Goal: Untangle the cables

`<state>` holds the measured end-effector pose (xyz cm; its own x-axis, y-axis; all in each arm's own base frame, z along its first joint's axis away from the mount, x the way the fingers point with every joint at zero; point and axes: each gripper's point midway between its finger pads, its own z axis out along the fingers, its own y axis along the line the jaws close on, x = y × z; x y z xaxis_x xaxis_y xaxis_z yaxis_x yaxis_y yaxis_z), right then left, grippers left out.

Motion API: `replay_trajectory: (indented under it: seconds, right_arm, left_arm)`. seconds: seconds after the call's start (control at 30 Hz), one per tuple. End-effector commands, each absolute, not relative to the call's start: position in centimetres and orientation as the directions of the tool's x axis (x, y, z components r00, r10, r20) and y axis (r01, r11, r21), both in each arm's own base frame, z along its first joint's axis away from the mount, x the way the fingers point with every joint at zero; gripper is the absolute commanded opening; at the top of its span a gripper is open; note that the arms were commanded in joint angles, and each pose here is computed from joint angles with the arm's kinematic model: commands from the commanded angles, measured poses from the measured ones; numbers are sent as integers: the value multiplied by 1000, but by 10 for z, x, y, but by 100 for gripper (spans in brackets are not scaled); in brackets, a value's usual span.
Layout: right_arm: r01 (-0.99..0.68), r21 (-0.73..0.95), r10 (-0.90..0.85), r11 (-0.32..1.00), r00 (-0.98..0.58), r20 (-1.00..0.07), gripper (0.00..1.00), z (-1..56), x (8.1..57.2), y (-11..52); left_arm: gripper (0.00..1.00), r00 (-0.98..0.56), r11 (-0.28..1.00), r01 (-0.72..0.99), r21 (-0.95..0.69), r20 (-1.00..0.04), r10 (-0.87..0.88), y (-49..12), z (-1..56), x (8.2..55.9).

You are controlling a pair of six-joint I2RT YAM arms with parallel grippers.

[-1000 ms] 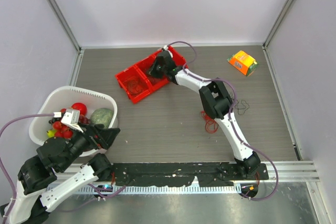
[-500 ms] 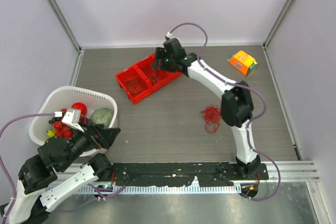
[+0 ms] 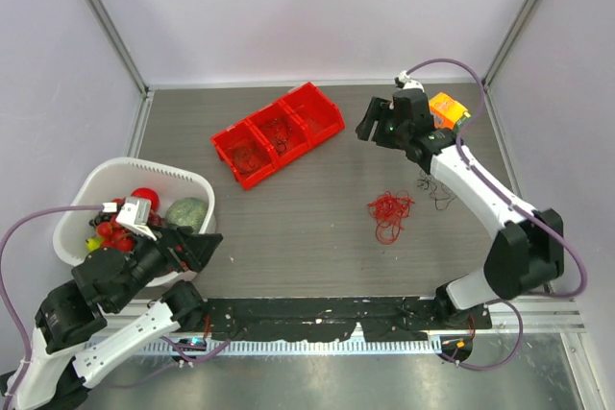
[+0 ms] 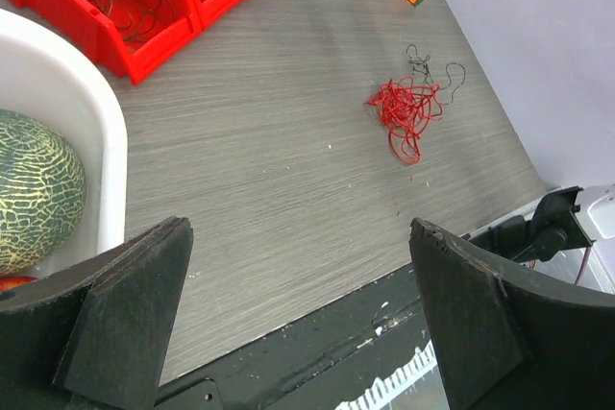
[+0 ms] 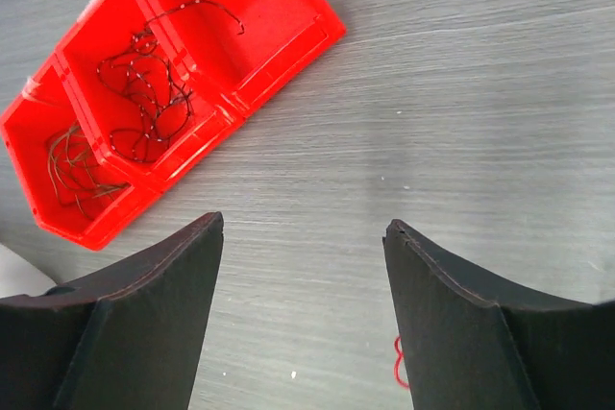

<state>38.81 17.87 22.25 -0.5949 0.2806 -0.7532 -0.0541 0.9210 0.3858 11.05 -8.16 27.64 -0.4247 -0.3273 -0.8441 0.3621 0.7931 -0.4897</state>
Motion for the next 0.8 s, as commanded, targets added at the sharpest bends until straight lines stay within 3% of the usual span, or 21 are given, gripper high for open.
replay_trajectory:
  seconds: [0.0,0.2,0.43,0.6,0.77]
  right_arm:
    - [-278,451,218,848,-592,-776,72,214,422,227]
    - [-335,511,242,792,-595,-766,60,198,479,266]
    - [-277,569,324,775,-599,-733,51,159,534,288]
    - [-248,577,326,778,-625,-709,42,132,549,295]
    - [-244,573,318,783,-635,-704,41,120,558,299]
  left_arm:
    - [100,-422,787,372,-492,-845,-328,-89,283,115]
    - [100,-412,790,351,-503,-840,-353,-83,283,115]
    - [100,-420,794,350,-497,-841,-342,-85,282,116]
    - [100,-435,801,350,-485,-842,-319,-91,279,118]
    - [100,-434,804,349,-481,-844,-316,-91,279,120]
